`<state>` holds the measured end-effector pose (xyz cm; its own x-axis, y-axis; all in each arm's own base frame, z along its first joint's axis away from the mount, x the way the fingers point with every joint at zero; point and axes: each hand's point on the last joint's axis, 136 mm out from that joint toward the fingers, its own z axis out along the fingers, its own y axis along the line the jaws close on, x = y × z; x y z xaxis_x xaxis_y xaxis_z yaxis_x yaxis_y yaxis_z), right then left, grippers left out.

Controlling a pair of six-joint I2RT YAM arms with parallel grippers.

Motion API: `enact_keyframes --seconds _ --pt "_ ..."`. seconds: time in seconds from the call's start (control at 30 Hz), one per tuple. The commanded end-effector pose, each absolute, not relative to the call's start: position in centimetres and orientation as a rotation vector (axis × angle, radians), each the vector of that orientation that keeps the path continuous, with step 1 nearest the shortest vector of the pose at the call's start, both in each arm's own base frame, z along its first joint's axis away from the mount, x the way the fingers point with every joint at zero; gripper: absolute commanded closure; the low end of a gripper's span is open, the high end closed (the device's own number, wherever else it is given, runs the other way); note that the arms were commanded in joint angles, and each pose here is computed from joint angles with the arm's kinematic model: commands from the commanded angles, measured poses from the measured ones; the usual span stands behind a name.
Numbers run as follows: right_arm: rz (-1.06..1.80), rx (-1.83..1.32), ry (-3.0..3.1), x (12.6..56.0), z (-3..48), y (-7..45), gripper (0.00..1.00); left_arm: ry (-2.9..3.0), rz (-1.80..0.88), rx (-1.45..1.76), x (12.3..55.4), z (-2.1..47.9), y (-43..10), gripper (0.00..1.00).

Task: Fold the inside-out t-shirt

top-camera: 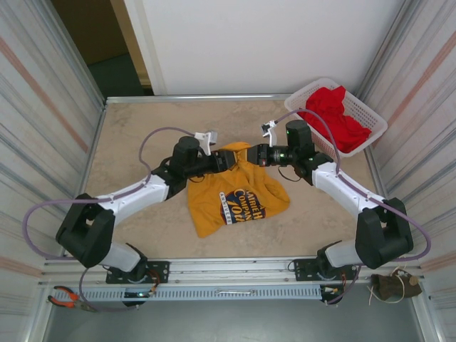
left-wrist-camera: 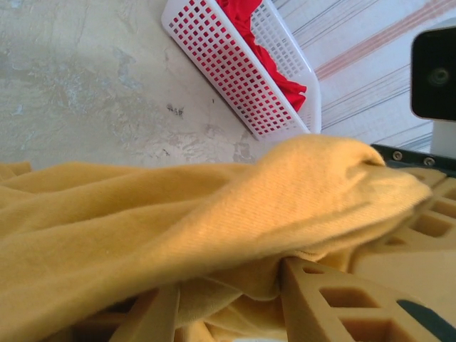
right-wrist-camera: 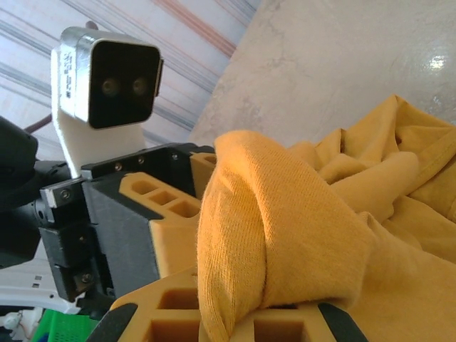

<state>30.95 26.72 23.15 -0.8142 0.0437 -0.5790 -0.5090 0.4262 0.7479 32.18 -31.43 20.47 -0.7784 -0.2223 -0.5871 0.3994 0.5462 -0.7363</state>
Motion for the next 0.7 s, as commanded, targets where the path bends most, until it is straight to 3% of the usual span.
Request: enact_keyframes --seconds 0.0,0.2,0.5,0.53,0.6,0.67 --pt "1.417 -0.405 2.12 30.5 24.1 26.8 1.0 2.031 -1.262 0.139 33.7 23.3 -32.2 0.61" --pt "1.415 -0.398 2.13 30.4 23.5 26.5 1.0 2.016 -1.285 0.143 34.6 24.0 -32.6 0.98" --pt "1.375 -0.314 2.134 32.2 23.3 25.3 1.0 1.94 -1.317 0.183 32.9 28.2 -31.1 1.0" --pt "1.369 -0.293 2.136 32.6 23.3 25.2 0.9 1.936 -1.326 0.183 32.7 28.5 -31.0 1.0" --pt "1.326 -0.223 2.165 33.8 22.7 24.6 0.5 1.928 -1.368 0.184 32.1 29.3 -30.9 1.0" --pt "1.278 -0.167 2.192 34.7 22.2 24.0 0.43 1.913 -1.429 0.187 31.6 30.2 -31.1 1.0"
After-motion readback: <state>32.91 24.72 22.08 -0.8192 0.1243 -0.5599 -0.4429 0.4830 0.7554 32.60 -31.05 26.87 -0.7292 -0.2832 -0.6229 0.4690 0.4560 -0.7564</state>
